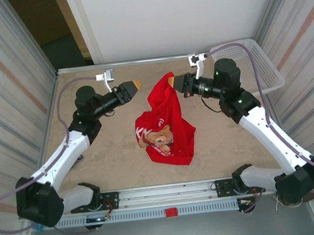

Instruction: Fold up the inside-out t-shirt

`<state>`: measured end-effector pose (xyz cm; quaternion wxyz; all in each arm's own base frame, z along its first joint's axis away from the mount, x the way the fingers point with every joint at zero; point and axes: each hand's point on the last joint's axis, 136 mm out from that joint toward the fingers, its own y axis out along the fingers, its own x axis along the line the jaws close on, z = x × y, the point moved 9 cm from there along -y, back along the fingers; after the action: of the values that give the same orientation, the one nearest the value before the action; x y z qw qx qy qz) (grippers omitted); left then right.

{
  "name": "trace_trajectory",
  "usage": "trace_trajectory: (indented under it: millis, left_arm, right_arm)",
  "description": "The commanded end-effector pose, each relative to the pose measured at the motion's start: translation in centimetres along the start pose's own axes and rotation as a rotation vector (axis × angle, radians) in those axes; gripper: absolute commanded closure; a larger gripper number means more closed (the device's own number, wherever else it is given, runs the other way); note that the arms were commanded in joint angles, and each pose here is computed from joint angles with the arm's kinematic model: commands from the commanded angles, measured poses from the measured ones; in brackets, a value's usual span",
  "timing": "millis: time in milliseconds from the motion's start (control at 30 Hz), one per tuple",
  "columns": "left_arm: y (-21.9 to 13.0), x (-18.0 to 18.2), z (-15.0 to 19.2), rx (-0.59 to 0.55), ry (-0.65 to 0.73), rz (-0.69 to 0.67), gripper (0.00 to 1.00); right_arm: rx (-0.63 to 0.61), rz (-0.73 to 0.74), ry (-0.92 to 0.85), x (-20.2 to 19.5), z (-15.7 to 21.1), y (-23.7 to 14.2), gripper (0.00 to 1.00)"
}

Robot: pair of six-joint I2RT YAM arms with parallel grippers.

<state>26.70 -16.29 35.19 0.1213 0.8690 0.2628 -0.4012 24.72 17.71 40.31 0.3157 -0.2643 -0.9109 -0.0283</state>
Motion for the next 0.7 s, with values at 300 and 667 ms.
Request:
trace_trajectory:
  millis: [300,667]
  left_arm:
    - [2.1,-6.1,4.8,0.112,0.473,-0.235,0.58]
    - [4.8,-5.3,4.7,0.129,0.573,-0.318,0.71]
  right_arm:
    - [-0.003,-0.025,0.053,-0.7,0.4,0.6,1.0]
    - [-0.008,-0.026,0.061,-0.7,0.3,0.6,1.0]
